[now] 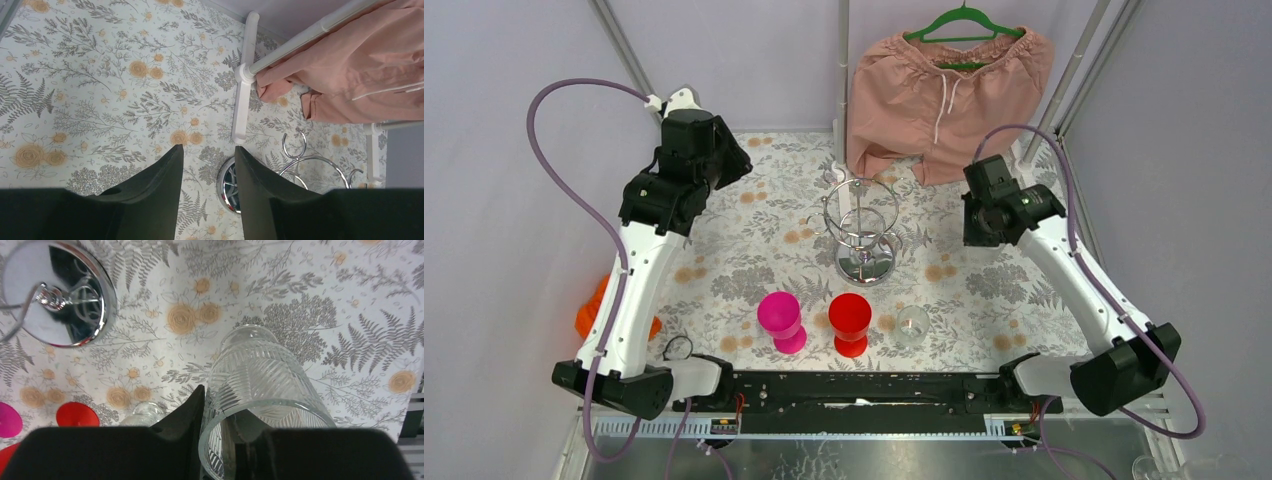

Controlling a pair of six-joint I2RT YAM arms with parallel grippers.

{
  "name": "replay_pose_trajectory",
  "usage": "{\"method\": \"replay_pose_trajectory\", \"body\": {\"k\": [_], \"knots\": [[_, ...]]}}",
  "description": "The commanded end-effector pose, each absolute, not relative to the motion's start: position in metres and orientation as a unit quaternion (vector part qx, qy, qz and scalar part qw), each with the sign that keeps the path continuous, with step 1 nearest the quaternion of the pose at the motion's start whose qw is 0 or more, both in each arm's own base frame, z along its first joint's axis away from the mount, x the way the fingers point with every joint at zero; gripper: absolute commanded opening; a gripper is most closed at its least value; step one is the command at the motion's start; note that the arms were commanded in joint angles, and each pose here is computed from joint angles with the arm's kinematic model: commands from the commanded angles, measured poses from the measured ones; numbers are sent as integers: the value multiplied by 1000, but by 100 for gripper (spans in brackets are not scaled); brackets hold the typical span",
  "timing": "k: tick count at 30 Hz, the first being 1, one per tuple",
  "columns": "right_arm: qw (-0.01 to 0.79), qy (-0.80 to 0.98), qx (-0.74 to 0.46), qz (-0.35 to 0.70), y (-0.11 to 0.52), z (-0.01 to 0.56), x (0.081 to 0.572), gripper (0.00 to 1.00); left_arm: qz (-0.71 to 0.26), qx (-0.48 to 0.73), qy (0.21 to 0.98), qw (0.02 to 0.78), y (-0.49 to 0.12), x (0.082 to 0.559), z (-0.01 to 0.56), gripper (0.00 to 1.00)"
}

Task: Take the wine glass off the wine glass rack

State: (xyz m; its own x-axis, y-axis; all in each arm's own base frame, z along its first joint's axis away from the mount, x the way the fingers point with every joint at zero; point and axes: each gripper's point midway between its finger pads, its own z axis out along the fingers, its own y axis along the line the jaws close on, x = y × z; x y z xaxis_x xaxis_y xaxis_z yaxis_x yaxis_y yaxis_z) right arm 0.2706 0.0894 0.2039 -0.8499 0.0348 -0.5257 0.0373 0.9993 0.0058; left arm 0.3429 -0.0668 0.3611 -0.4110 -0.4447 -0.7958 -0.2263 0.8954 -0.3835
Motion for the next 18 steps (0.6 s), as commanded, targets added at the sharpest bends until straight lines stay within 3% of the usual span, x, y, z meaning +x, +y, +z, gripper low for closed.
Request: {"method": "replay_pose_trajectory", "body": {"k": [1, 18], "knots": [[290, 956, 19, 25, 92, 195, 261, 0, -116, -184, 826, 521, -71, 345, 367, 50], [220, 975, -14, 35, 102, 140, 200, 0, -137, -185, 828, 511, -79, 341, 352, 50]]}}
